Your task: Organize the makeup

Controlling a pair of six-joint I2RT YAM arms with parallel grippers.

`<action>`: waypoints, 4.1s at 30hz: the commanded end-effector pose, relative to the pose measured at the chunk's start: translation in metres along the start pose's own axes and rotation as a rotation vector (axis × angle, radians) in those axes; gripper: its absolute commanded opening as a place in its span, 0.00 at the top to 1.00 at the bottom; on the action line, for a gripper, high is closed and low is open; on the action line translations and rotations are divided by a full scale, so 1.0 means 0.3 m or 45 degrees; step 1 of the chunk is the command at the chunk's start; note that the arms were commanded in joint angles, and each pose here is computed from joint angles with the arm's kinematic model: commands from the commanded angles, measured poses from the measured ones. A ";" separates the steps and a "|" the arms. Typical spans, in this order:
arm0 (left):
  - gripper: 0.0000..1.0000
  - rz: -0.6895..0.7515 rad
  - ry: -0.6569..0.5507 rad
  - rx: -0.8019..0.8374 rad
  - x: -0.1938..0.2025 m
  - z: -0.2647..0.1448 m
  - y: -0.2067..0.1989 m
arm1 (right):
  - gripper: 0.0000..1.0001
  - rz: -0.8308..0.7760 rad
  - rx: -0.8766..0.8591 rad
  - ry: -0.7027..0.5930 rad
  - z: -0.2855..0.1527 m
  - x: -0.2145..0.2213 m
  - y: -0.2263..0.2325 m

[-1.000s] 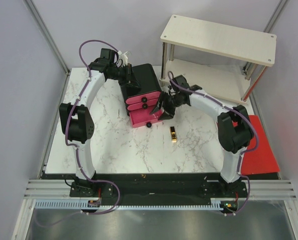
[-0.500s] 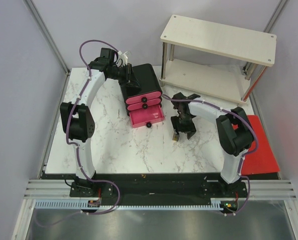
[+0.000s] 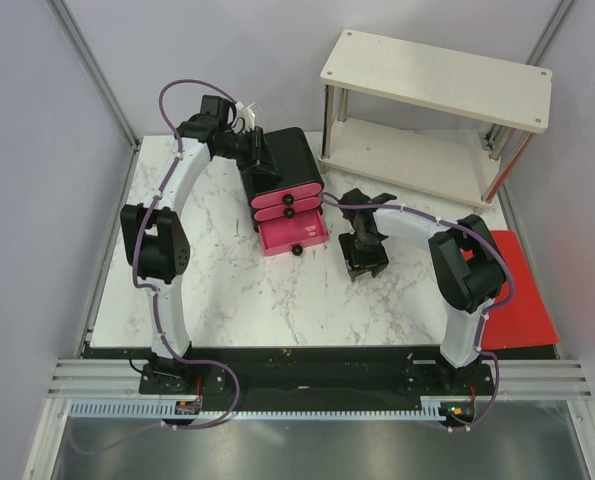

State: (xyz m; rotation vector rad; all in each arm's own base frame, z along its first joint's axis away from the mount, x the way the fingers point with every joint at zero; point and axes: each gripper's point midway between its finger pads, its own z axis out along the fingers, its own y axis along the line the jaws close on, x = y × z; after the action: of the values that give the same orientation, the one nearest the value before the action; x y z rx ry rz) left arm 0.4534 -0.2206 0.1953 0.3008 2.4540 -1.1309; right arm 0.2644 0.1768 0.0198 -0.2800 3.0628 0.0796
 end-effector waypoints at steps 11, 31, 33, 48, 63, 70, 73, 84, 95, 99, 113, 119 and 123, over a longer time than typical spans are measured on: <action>0.80 -0.203 0.402 -0.406 0.321 0.080 0.343 | 0.33 0.037 0.024 -0.058 0.011 -0.060 -0.011; 0.80 -0.191 0.400 -0.410 0.319 0.072 0.336 | 0.31 0.178 -0.090 -0.160 0.008 -0.261 -0.035; 0.80 -0.191 0.400 -0.410 0.319 0.073 0.337 | 0.31 0.195 -0.089 -0.154 0.022 -0.275 -0.040; 0.80 -0.186 0.399 -0.411 0.317 0.075 0.340 | 1.00 0.138 -0.087 -0.209 0.000 -0.339 -0.046; 0.80 -0.191 0.403 -0.412 0.320 0.076 0.342 | 1.00 0.225 -0.590 -0.512 -0.336 -0.583 0.203; 0.80 -0.191 0.401 -0.414 0.320 0.074 0.340 | 1.00 0.377 -0.780 -0.514 -0.347 -0.624 0.293; 0.80 -0.187 0.398 -0.415 0.317 0.073 0.340 | 1.00 0.449 -0.815 -0.520 -0.344 -0.631 0.324; 0.80 -0.179 0.396 -0.413 0.315 0.068 0.341 | 0.99 0.600 -0.814 -0.485 -0.283 -0.630 0.411; 0.80 -0.180 0.395 -0.407 0.314 0.069 0.343 | 0.54 0.583 -0.832 -0.440 -0.262 -0.631 0.453; 0.80 -0.181 0.391 -0.410 0.310 0.065 0.345 | 0.02 0.539 -0.860 -0.481 -0.292 -0.650 0.473; 0.80 -0.179 0.372 -0.403 0.290 0.063 0.343 | 0.02 0.352 -0.730 -0.509 -0.382 -0.554 0.365; 0.80 -0.181 0.375 -0.405 0.294 0.062 0.344 | 0.02 0.059 -0.298 -0.556 -0.445 -0.465 0.179; 0.80 -0.182 0.379 -0.405 0.297 0.064 0.344 | 0.02 -0.106 0.112 -0.819 -0.608 -0.473 0.006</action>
State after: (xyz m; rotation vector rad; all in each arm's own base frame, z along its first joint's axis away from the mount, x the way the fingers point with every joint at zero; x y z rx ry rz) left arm 0.4554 -0.2152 0.1963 0.2916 2.4535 -1.1213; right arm 0.3865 0.2579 0.1508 -0.1155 2.6322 0.4827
